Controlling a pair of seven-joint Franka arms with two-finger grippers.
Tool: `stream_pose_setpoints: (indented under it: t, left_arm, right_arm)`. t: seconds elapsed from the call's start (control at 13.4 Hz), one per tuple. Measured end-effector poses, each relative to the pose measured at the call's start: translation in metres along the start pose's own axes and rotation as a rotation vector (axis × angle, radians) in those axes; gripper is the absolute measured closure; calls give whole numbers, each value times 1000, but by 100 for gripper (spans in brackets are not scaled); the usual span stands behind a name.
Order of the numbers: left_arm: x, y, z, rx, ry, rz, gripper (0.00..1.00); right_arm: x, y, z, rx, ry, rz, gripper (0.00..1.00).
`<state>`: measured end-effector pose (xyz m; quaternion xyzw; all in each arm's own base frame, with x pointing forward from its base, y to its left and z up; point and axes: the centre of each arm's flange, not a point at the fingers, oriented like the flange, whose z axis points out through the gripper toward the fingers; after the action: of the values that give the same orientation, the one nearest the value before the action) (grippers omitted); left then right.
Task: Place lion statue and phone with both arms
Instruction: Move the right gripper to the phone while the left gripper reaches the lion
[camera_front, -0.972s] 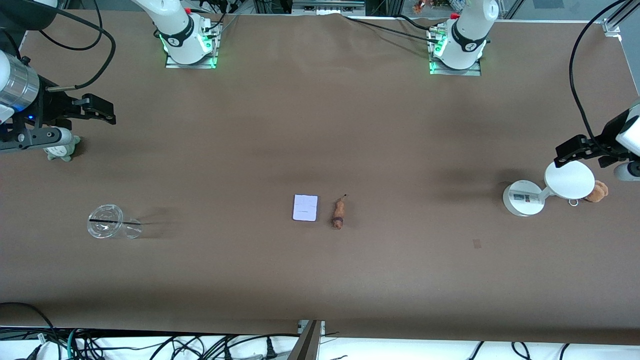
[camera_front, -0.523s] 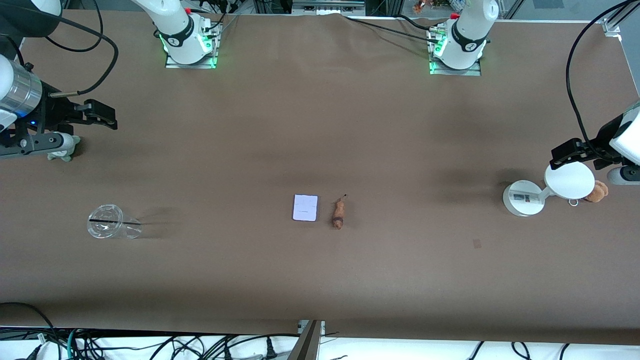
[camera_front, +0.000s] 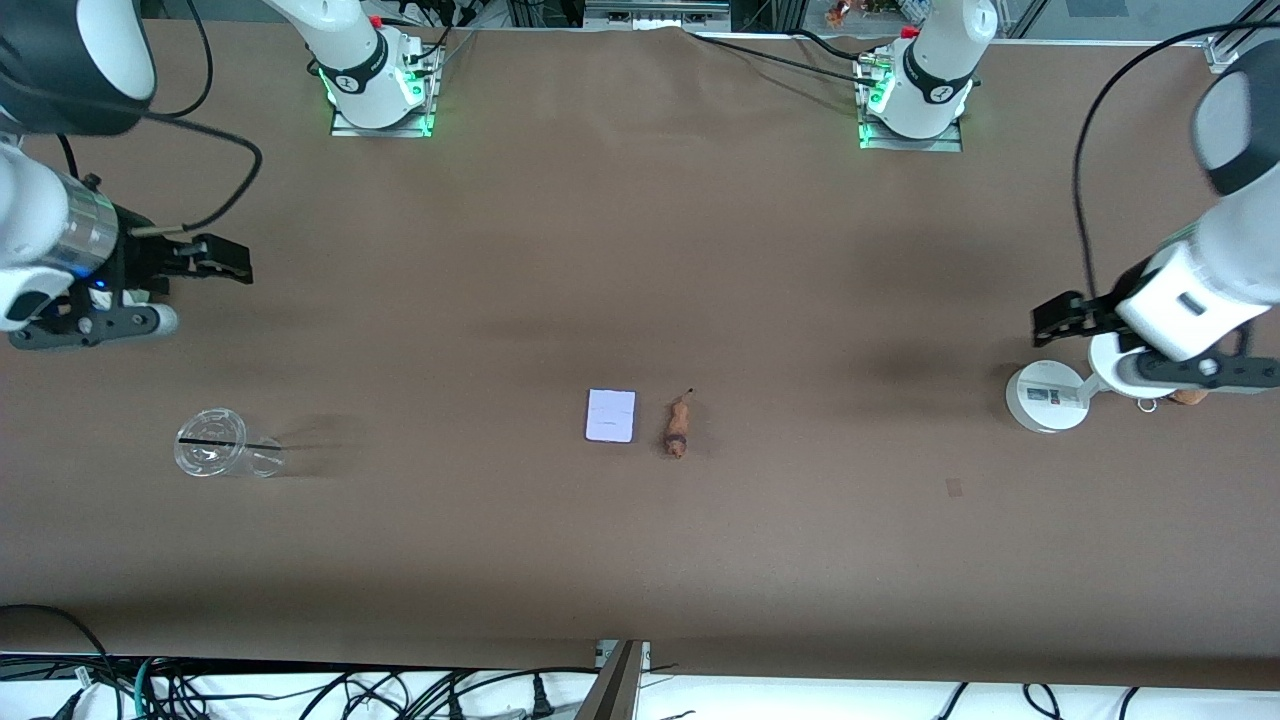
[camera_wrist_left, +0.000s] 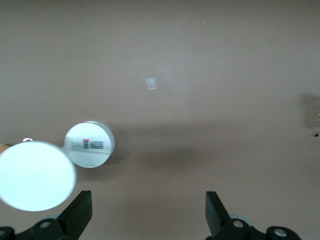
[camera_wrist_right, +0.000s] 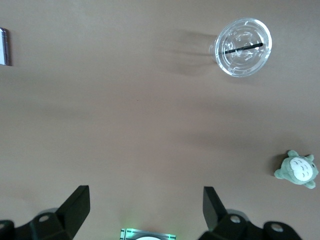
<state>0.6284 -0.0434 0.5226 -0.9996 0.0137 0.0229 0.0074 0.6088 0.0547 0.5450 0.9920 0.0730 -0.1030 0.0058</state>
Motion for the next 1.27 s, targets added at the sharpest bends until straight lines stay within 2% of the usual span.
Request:
stream_pose_setpoints:
  t: [0.3, 0.6, 0.97, 1.27]
  left_arm:
    - [16, 59, 30, 1, -33, -55, 0]
    - [27, 146, 57, 5, -40, -143, 0]
    - [36, 251, 111, -41, 42, -228, 0]
    - [43, 311, 156, -102, 111, -267, 0]
  right_arm:
    - [11, 1, 5, -3, 34, 1, 0]
    - [23, 0, 17, -3, 44, -1, 0]
    - [68, -22, 71, 35, 59, -28, 0]
    - [93, -39, 101, 33, 91, -49, 0]
